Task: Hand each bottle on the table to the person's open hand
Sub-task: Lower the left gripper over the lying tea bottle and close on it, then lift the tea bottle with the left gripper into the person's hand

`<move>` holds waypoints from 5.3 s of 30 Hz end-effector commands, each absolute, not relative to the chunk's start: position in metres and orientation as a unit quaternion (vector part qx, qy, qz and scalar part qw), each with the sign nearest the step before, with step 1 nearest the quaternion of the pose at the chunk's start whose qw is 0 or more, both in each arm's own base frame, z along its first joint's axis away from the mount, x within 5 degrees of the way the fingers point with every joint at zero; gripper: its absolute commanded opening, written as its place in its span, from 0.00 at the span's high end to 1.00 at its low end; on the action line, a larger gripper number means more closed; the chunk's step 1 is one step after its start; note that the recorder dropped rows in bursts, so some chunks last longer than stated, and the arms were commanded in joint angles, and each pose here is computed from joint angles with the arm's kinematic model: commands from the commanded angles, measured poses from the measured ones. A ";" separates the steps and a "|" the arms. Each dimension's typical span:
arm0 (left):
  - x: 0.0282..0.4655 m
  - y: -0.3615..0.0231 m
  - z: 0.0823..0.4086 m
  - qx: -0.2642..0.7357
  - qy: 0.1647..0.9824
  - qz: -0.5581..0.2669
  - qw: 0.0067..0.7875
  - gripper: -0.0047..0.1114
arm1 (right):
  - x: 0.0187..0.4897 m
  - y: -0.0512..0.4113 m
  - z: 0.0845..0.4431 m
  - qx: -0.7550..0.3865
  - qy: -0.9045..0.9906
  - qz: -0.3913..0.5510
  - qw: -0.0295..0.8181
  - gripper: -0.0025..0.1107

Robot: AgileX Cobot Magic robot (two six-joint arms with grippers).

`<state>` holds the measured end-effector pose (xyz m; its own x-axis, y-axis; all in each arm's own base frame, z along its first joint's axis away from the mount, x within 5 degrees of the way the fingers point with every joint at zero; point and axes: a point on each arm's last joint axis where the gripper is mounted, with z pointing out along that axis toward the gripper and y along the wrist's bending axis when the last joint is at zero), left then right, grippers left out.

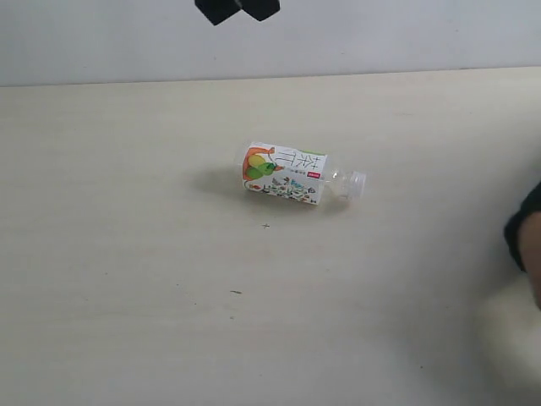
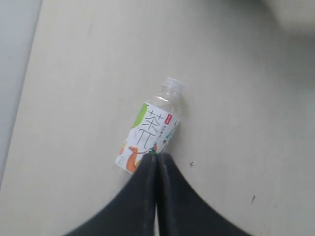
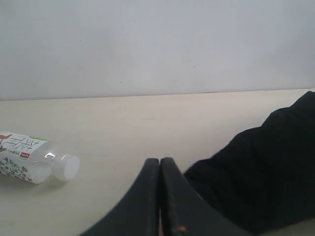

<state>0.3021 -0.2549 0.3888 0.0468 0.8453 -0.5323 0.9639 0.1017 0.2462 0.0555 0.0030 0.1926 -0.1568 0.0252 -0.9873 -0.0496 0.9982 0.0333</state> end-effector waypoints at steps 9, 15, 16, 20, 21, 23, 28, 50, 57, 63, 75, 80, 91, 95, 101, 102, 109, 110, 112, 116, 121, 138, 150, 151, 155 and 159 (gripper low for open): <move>0.323 -0.253 0.365 0.766 0.576 -0.058 0.281 0.96 | 0.055 0.003 0.192 -0.013 0.758 0.025 0.652 0.98; 0.338 -0.263 0.330 0.801 0.544 -0.052 0.245 0.96 | 0.055 0.003 0.192 -0.013 0.758 0.025 0.652 0.98; 0.341 -0.265 0.322 0.802 0.546 -0.053 0.236 0.96 | 0.055 0.003 0.192 -0.013 0.758 0.025 0.652 0.98; 0.354 -0.273 0.295 0.801 0.554 -0.058 0.220 0.96 | 0.055 0.003 0.192 -0.013 0.758 0.025 0.652 0.98; 0.357 -0.275 0.288 0.800 0.556 -0.057 0.220 0.96 | 0.055 0.003 0.192 -0.013 0.758 0.025 0.652 0.98; 0.364 -0.279 0.272 0.799 0.560 -0.059 0.213 0.96 | 0.055 0.003 0.192 -0.013 0.758 0.025 0.652 0.98; 0.377 -0.286 0.241 0.797 0.566 -0.051 0.205 0.96 | 0.055 0.003 0.192 -0.013 0.758 0.025 0.652 0.98; 0.396 -0.296 0.194 0.780 0.585 -0.038 0.217 0.06 | 0.055 0.003 0.192 -0.013 0.758 0.025 0.652 0.98; 0.401 -0.299 0.169 0.780 0.590 -0.040 0.206 0.06 | 0.055 0.003 0.192 -0.013 0.758 0.025 0.652 0.98; 0.406 -0.302 0.152 0.776 0.593 -0.034 0.211 0.06 | 0.055 0.003 0.192 -0.013 0.758 0.025 0.652 0.98; 0.408 -0.302 0.124 0.777 0.598 -0.039 0.191 0.06 | 0.055 0.003 0.192 -0.014 0.758 0.025 0.652 0.98; 0.407 -0.302 0.123 0.779 0.598 -0.042 0.184 0.21 | 0.055 0.003 0.192 -0.013 0.758 0.026 0.652 0.98; 0.410 -0.295 0.141 0.739 0.649 -0.011 0.180 0.95 | 0.055 0.003 0.192 -0.013 0.758 0.026 0.652 0.98; 0.411 -0.286 0.170 0.671 0.716 0.019 0.191 0.95 | 0.055 0.003 0.192 -0.013 0.756 0.026 0.654 0.98; 0.382 -0.290 0.254 0.479 0.843 -0.039 0.241 0.95 | 0.055 0.003 0.192 -0.012 0.758 0.026 0.652 0.98; 0.370 -0.295 0.268 0.400 0.882 -0.067 0.239 0.95 | 0.055 0.003 0.192 -0.012 0.758 0.026 0.652 0.98; 0.285 -0.374 0.269 0.239 0.941 -0.148 0.186 0.96 | 0.055 0.003 0.192 -0.012 0.758 0.026 0.652 0.98; 0.276 -0.386 0.264 0.215 0.945 -0.164 0.184 0.96 | 0.055 0.003 0.192 -0.012 0.758 0.026 0.652 0.98; 0.268 -0.406 0.257 0.165 0.944 -0.209 0.197 0.96 | 0.055 0.003 0.192 -0.012 0.758 0.026 0.652 0.98; 0.268 -0.425 0.246 0.075 0.939 -0.272 0.198 0.96 | 0.055 0.003 0.192 -0.013 0.758 0.025 0.652 0.98; 0.269 -0.433 0.223 0.007 0.944 -0.284 0.166 0.96 | 0.055 0.003 0.192 -0.013 0.758 0.025 0.652 0.98; 0.285 -0.434 0.181 -0.066 0.950 -0.270 0.140 0.66 | 0.055 0.003 0.192 -0.013 0.758 0.025 0.652 0.98; 0.284 -0.434 0.190 -0.026 0.949 -0.273 0.156 0.06 | 0.055 0.003 0.192 -0.013 0.758 0.025 0.652 0.98; 0.284 -0.433 0.194 -0.019 0.948 -0.275 0.160 0.06 | 0.055 0.003 0.192 -0.013 0.758 0.025 0.652 0.98; 0.282 -0.430 0.217 0.047 0.939 -0.280 0.192 0.07 | 0.055 0.003 0.192 -0.013 0.758 0.026 0.652 0.98; 0.277 -0.423 0.236 0.132 0.932 -0.260 0.214 0.07 | 0.055 0.003 0.192 -0.013 0.758 0.026 0.652 0.98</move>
<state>0.2798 -0.4295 0.2188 -0.9123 0.0378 -0.4079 0.2479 0.8437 -0.4762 0.0555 0.0030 0.1926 -0.1568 0.0252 -0.9873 -0.0496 0.9982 0.0333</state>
